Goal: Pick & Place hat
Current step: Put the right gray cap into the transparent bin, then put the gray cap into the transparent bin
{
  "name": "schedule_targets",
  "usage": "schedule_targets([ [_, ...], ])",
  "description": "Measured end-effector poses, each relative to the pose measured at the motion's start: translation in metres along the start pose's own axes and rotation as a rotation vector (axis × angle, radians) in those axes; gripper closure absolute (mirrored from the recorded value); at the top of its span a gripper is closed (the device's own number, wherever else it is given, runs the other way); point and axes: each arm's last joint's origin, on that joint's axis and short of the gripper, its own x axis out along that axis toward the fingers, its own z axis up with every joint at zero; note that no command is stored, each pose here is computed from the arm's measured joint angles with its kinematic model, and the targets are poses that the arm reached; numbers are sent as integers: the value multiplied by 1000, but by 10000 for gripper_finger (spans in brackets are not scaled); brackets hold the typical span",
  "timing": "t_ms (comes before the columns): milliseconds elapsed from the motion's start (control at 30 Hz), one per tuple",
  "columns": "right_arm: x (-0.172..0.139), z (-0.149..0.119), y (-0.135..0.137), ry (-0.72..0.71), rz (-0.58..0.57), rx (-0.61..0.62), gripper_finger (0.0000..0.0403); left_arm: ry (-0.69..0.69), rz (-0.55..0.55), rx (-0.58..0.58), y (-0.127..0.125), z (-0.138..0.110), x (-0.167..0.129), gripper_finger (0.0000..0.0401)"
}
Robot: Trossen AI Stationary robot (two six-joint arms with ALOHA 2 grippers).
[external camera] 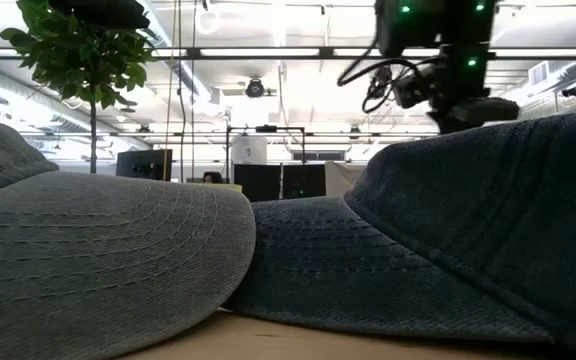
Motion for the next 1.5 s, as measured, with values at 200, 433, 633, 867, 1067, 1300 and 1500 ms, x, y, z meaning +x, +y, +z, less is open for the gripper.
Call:
schedule_targets([
  [200, -5, 10, -1, -86, 33, -52, 403, 0, 0, 1, 0, 0, 0, 245],
  [433, -62, 24, -8, -226, -57, -6, 403, 0, -9, -56, -1, 0, 0, 246],
  [633, -119, 37, 2, -487, 53, 122, 403, 22, -175, -73, -10, 0, 0, 260],
  [867, -143, 48, 41, -687, 190, 22, 402, -19, -401, -20, -37, 5, 3, 278],
  [1067, -135, 65, 64, -705, 213, 91, 366, 59, -436, 101, -56, -5, 18, 257],
  [1300, -106, 87, 89, -613, 234, 79, 296, 255, -598, 143, -95, -30, 43, 202],
  [1500, -87, 103, 113, -588, 291, 58, 242, 383, -608, 204, -122, -56, 61, 191],
])
